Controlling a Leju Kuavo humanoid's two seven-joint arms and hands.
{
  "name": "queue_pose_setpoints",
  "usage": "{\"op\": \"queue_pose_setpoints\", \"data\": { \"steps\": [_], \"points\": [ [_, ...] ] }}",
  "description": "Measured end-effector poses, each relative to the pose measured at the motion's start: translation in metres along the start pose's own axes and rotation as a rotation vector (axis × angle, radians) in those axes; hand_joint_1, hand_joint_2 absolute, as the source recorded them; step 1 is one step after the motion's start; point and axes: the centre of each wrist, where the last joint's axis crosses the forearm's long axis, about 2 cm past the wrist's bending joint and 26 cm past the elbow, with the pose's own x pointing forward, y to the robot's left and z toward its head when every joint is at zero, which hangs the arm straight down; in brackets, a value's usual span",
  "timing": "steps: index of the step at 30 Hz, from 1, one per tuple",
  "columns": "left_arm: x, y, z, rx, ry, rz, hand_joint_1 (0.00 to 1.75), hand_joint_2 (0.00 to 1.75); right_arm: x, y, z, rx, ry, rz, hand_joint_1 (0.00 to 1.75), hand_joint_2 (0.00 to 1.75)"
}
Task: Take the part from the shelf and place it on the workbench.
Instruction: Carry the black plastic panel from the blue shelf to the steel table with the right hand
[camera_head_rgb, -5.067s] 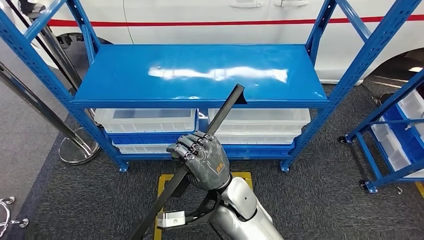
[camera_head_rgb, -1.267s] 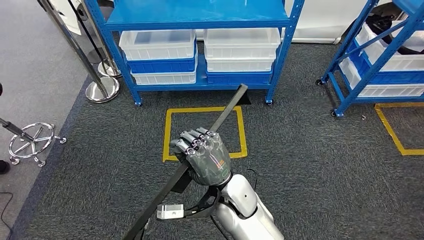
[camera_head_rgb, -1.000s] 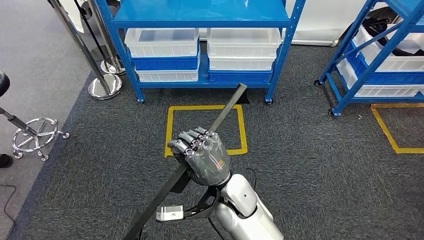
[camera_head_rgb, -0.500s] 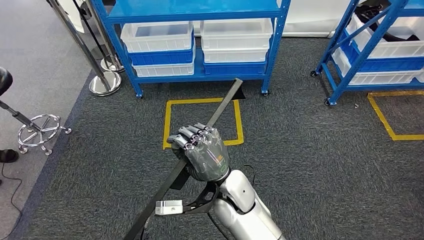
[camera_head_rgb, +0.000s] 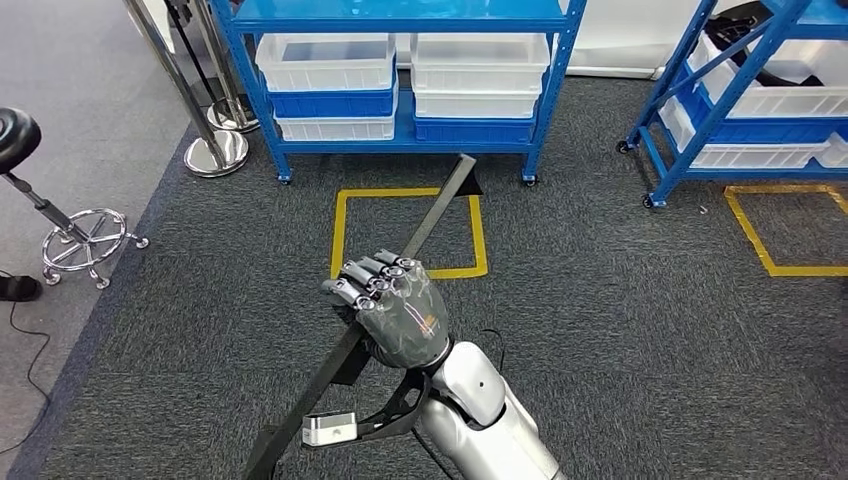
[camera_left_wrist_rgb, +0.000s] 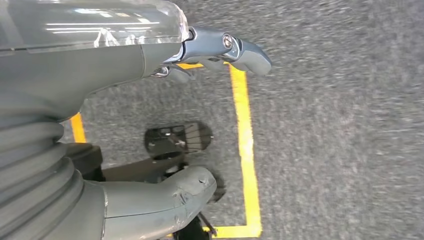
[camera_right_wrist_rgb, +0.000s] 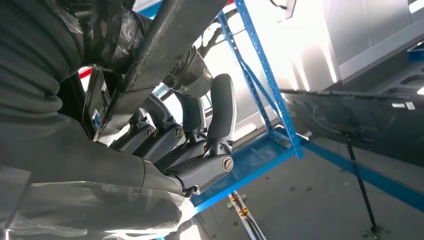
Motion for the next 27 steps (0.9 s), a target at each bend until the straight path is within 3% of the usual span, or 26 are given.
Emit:
{"op": "queue_pose_setpoints", "data": {
  "steps": [16, 27],
  "points": [
    [-0.0086, -0.0004, 0.0040, -0.001, 0.020, 0.002, 0.00, 1.75, 0.0053, 0.0034, -0.0032, 0.010, -0.034, 0.016, 1.75, 1.75],
    [-0.0008, -0.0071, 0.0016, -0.021, 0.008, -0.010, 0.00, 1.75, 0.0055, 0.0038, -0.0040, -0.007, -0.017, -0.020, 1.75, 1.75]
  ]
}}
